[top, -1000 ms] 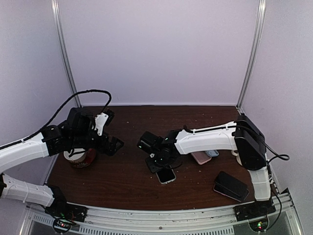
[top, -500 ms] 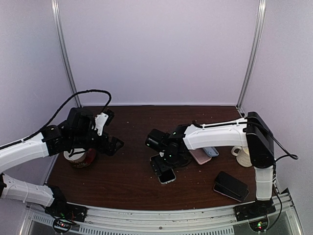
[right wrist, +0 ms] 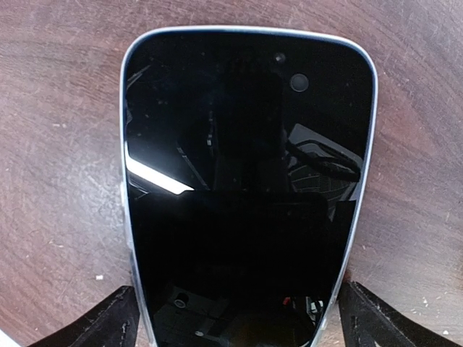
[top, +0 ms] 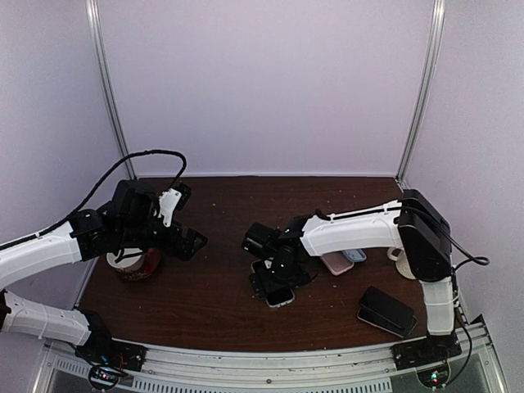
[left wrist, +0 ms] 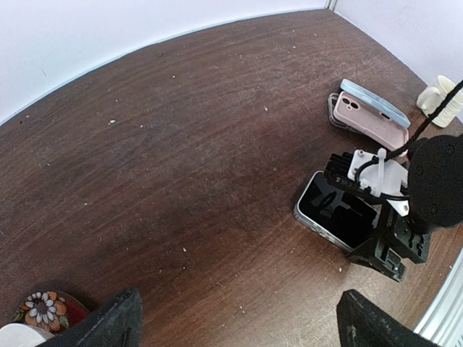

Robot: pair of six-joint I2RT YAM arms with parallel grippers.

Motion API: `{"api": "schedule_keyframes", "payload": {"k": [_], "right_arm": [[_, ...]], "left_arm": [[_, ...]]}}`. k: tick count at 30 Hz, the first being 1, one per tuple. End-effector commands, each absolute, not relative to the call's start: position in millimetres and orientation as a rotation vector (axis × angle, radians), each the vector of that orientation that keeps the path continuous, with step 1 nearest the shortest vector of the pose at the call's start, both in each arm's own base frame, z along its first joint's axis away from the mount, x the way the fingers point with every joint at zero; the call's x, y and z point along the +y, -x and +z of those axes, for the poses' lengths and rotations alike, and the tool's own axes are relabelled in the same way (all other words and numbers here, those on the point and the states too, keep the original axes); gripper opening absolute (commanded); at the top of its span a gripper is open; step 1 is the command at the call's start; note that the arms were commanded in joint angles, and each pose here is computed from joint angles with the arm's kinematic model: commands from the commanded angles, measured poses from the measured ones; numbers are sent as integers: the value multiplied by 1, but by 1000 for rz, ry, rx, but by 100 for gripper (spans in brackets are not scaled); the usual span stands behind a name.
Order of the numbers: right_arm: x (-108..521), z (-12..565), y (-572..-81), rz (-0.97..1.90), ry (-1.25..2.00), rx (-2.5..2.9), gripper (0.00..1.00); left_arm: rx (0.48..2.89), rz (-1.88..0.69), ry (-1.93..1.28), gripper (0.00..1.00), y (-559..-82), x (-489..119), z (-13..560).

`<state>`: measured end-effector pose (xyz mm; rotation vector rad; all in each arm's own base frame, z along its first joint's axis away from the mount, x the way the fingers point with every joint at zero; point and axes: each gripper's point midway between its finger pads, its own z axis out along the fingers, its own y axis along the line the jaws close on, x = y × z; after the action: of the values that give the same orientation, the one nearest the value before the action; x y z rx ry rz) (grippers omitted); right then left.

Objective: Put the phone into the phone case
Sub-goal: Pick up the phone with the phone case at the center of the board.

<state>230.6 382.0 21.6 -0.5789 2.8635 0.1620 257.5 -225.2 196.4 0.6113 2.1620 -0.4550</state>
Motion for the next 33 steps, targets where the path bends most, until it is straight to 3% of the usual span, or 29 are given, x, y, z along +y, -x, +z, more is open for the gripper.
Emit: {"api": "schedule_keyframes", "payload": {"k": [1, 5, 10, 13, 21, 29, 33], "right_arm": [[364, -5, -229, -57, 605, 2884, 98], [359, -7, -227, -152, 662, 2871, 85], [369, 10, -231, -110, 687, 2805, 63], [378, 29, -237, -47, 698, 2735, 55], [401, 102, -253, 150, 691, 2457, 47], [439, 226, -243, 268, 726, 1947, 46], [449, 252, -232, 294, 745, 1818, 46]], "left_arm": [[2141, -473, -604, 98, -260, -226, 201], [2144, -475, -607, 98, -260, -227, 200], [2151, -468, -607, 98, -261, -227, 198], [2155, -464, -607, 98, -261, -227, 197], [2106, -508, -619, 98, -260, -232, 210], [1825, -1012, -618, 98, -232, -279, 272], [1766, -1074, -570, 98, -231, -279, 291]]}}
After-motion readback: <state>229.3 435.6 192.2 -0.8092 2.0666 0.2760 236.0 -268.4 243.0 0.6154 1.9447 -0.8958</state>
